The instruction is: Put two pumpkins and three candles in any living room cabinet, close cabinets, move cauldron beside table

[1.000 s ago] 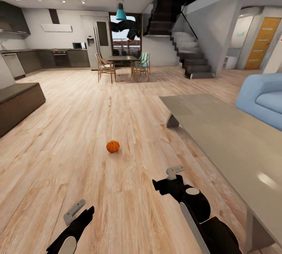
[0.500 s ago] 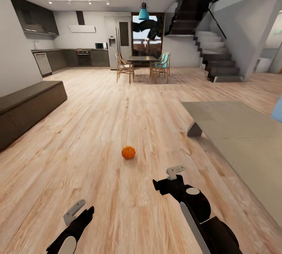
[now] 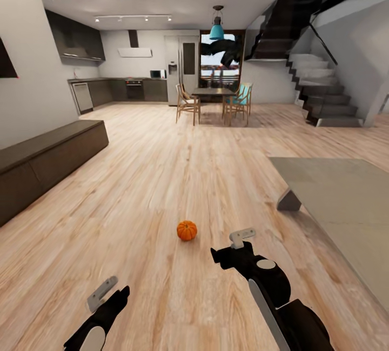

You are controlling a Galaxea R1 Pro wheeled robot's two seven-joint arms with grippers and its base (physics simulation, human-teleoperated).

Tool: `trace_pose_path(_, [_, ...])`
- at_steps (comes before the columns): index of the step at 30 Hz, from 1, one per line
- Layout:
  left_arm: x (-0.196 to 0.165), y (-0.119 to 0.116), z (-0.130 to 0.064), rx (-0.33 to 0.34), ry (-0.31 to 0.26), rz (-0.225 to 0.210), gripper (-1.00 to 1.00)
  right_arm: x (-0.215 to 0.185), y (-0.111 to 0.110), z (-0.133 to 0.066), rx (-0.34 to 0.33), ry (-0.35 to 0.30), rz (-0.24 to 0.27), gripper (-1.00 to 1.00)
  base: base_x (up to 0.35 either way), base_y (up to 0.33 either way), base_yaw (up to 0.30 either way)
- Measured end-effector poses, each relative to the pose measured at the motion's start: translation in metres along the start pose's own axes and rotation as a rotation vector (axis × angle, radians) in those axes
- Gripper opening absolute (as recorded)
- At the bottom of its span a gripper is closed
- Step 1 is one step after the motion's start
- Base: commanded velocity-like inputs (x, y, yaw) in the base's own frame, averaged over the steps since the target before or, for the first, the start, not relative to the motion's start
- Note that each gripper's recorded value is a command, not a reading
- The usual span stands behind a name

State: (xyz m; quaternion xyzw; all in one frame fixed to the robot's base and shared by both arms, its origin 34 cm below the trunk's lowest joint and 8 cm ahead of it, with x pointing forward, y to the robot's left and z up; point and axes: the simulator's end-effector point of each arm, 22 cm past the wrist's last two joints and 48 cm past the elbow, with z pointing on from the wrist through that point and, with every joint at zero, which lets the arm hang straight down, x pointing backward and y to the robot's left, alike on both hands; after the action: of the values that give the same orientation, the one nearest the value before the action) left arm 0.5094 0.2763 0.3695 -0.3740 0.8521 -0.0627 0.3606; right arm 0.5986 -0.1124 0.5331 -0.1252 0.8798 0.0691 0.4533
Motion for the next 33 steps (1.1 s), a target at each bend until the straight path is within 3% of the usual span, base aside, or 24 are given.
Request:
trace_pose_path(8, [-0.011, -0.008, -0.008, 0.023, -0.024, -0.007, 1.0, -0.014, 0.001, -0.011, 0.004, -0.031, -0.009, 1.0, 0.334, -0.09, 0.108])
trace_pose_path(23, [-0.03, -0.023, -0.025, 0.065, -0.068, -0.017, 1.0, -0.038, 0.004, -0.033, 0.011, -0.086, -0.026, 1.0, 0.334, -0.038, 0.284])
trace_pose_path(33, [-0.05, -0.024, -0.035, 0.078, -0.108, -0.049, 1.0, -0.054, 0.005, -0.049, 0.018, -0.125, -0.034, 1.0, 0.313, 0.033, 0.294])
